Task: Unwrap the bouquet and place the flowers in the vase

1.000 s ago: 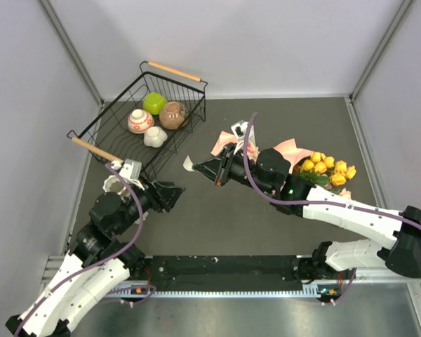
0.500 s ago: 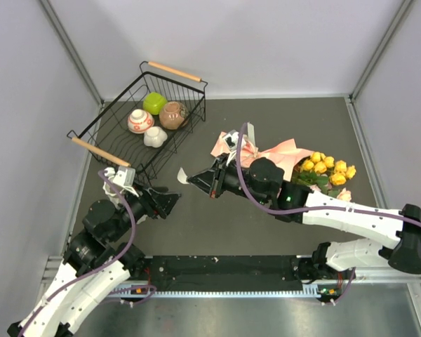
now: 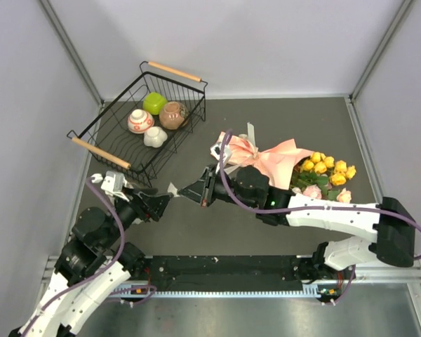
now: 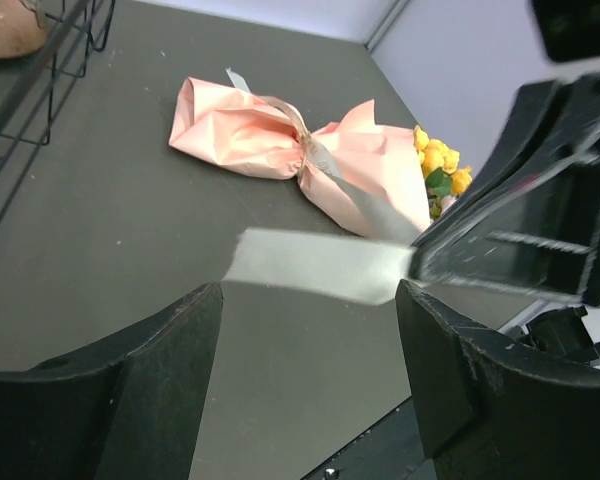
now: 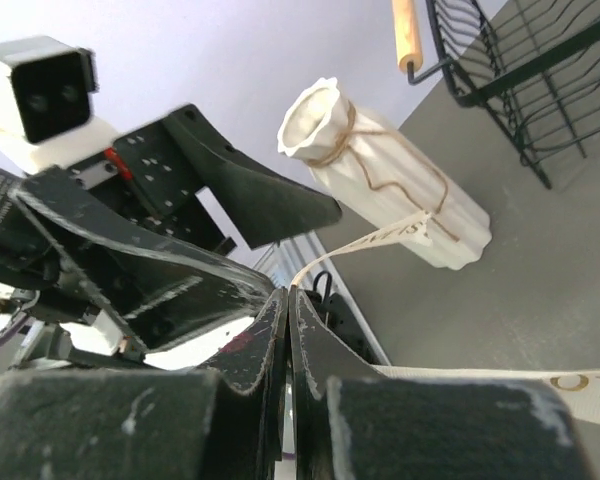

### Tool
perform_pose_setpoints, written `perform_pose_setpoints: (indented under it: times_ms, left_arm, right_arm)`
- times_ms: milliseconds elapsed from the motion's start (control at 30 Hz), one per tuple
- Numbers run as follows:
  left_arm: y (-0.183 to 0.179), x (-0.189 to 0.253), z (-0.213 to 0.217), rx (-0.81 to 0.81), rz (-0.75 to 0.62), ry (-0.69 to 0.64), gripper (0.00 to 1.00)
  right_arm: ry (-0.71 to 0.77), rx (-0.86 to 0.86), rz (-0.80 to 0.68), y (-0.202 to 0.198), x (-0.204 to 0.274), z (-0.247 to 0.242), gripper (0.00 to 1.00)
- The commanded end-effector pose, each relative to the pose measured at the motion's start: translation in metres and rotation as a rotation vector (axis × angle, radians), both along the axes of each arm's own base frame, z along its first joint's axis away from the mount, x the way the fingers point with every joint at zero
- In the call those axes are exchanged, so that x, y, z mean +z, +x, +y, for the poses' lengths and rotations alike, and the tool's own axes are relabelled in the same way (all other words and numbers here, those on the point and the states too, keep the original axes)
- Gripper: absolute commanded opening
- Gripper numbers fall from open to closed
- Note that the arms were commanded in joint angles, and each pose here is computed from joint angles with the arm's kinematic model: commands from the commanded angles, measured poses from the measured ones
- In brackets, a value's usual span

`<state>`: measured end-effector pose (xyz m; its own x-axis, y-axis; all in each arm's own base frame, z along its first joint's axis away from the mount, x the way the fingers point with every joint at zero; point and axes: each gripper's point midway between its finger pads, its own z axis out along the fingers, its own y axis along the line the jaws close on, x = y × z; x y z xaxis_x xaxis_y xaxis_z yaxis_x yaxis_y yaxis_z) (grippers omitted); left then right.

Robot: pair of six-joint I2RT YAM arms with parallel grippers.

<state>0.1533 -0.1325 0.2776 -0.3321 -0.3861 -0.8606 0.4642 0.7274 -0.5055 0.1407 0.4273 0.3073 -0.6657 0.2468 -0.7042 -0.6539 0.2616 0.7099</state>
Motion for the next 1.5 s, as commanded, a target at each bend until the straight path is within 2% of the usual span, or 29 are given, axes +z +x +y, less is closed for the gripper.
perform_pose_setpoints:
  times_ms: [0, 300, 567, 667, 700, 733, 767, 833, 900, 933, 967, 1167, 1200, 1233, 1300, 1333, 1367, 1433, 1467]
  left_arm:
    - [-0.005, 0.021, 0.016, 0.048, -0.063, -0.007, 0.76]
    - [-0.006, 0.025, 0.02, 0.06, -0.078, -0.003, 0.77]
    - [-0.002, 0.021, 0.012, 0.037, -0.057, 0.014, 0.82]
    - [0.003, 0.019, 0.003, 0.015, -0.038, 0.016, 0.85]
    - [0.005, 0.017, 0.0, 0.011, -0.031, 0.019, 0.86]
    - [0.007, 0.016, -0.002, 0.006, -0.022, 0.019, 0.86]
    - [0.013, 0.014, -0.008, 0.003, -0.01, 0.021, 0.87]
    - [0.022, 0.004, -0.018, -0.013, 0.023, 0.037, 0.9]
    - [0.027, 0.006, -0.032, -0.06, 0.015, 0.022, 0.91]
    - [0.034, -0.007, -0.042, -0.08, 0.054, 0.046, 0.91]
    - [0.04, -0.005, -0.051, -0.101, 0.042, 0.034, 0.91]
    - [0.072, -0.046, -0.105, -0.235, 0.174, 0.074, 0.87]
    - [0.077, -0.046, -0.113, -0.258, 0.168, 0.065, 0.86]
    - [0.082, -0.066, -0.125, -0.291, 0.243, 0.089, 0.85]
    - [0.089, -0.072, -0.142, -0.347, 0.266, 0.085, 0.8]
    - [0.093, -0.082, -0.155, -0.395, 0.314, 0.092, 0.78]
    - [0.095, -0.088, -0.161, -0.414, 0.342, 0.1, 0.77]
    - [0.101, -0.094, -0.178, -0.461, 0.382, 0.098, 0.76]
    - [0.102, -0.095, -0.183, -0.472, 0.389, 0.096, 0.76]
  right_arm:
    - [0.105, 0.114, 0.075, -0.023, 0.003, 0.019, 0.0]
    - [0.1, 0.181, 0.173, -0.037, -0.039, 0.037, 0.0]
    - [0.008, 0.204, 0.249, -0.05, -0.101, 0.05, 0.0]
    - [-0.044, 0.175, 0.209, -0.04, -0.109, 0.04, 0.2]
    - [-0.057, 0.148, 0.195, -0.032, -0.107, 0.033, 0.29]
    - [-0.074, 0.1, 0.182, -0.015, -0.109, 0.022, 0.34]
    - [-0.094, 0.044, 0.138, -0.001, -0.1, 0.005, 0.44]
    - [-0.2, -0.077, 0.103, 0.031, -0.113, -0.028, 0.54]
    - [-0.221, -0.196, 0.035, 0.055, -0.093, -0.055, 0.63]
    - [-0.265, -0.29, -0.007, 0.081, -0.092, -0.074, 0.64]
    - [-0.335, -0.336, 0.007, 0.091, -0.102, -0.09, 0.64]
    - [-0.392, -0.579, 0.026, 0.197, -0.102, -0.163, 0.66]
    - [-0.38, -0.596, 0.017, 0.211, -0.09, -0.165, 0.67]
    - [-0.41, -0.593, 0.05, 0.225, -0.107, -0.167, 0.67]
    - [-0.391, -0.619, 0.06, 0.256, -0.098, -0.178, 0.67]
    - [-0.432, -0.586, 0.106, 0.266, -0.123, -0.175, 0.67]
    - [-0.423, -0.6, 0.103, 0.284, -0.114, -0.182, 0.67]
    - [-0.488, -0.539, 0.142, 0.297, -0.145, -0.182, 0.68]
    - [-0.483, -0.535, 0.131, 0.309, -0.14, -0.181, 0.68]
